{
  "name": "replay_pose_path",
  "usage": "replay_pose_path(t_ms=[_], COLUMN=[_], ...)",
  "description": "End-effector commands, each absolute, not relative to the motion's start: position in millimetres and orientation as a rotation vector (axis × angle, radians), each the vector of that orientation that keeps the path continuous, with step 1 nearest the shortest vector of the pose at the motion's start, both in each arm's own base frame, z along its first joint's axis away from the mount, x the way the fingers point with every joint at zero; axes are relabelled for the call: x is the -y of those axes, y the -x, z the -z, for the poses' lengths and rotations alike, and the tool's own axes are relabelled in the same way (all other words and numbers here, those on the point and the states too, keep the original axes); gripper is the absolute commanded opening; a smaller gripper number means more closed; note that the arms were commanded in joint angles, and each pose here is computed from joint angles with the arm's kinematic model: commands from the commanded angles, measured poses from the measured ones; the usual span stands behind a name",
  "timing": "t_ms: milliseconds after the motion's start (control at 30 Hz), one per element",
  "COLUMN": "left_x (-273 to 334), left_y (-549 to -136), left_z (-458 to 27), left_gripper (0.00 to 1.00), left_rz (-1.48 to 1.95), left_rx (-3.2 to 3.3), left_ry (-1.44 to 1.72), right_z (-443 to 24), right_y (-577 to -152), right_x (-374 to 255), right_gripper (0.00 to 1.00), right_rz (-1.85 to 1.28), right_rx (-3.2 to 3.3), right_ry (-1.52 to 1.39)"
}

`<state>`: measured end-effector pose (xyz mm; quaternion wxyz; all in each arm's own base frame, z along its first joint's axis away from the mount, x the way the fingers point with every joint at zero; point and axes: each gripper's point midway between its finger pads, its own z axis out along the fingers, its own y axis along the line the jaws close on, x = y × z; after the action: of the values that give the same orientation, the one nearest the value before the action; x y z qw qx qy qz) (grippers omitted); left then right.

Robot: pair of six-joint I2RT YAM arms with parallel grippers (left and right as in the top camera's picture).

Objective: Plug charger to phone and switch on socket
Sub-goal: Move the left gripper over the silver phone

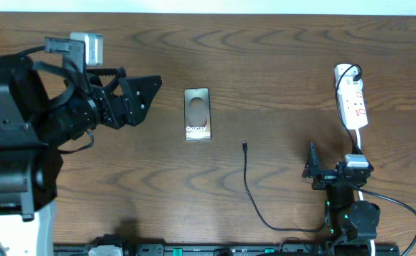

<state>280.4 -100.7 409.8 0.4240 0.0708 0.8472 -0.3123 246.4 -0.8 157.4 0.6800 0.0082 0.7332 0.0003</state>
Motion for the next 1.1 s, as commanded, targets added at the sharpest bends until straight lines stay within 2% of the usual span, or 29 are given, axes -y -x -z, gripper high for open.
replay_pose_path(t_ms=[0, 200, 500, 700, 1067], left_x=[69, 72, 148, 138, 162], left_y=[-304, -317, -345, -372, -386], left_z=[-388, -328, -264, -223, -135], left_gripper=[0.91, 0.91, 0.91, 0.91, 0.91], left_rz=[0.399, 0.063, 0.241, 0.127, 0.010], left_rx=[-2.292, -2.643, -2.807, -2.894, -3.093], left_ry=[-0.115, -0.181, -0.352, 0.277, 0.056], right_z=[-157, -157, -157, -157, -157], right_y=[-246, -246, -246, -246, -246], right_x=[2, 2, 2, 2, 2], right_gripper=[0.99, 0.99, 0.99, 0.99, 0.99], right_rz=[0.012, 0.012, 0.012, 0.012, 0.012], right_rx=[-1.645, -1.645, -1.645, -1.645, -1.645], right_ry=[-0.014, -0.014, -0.014, -0.014, -0.014])
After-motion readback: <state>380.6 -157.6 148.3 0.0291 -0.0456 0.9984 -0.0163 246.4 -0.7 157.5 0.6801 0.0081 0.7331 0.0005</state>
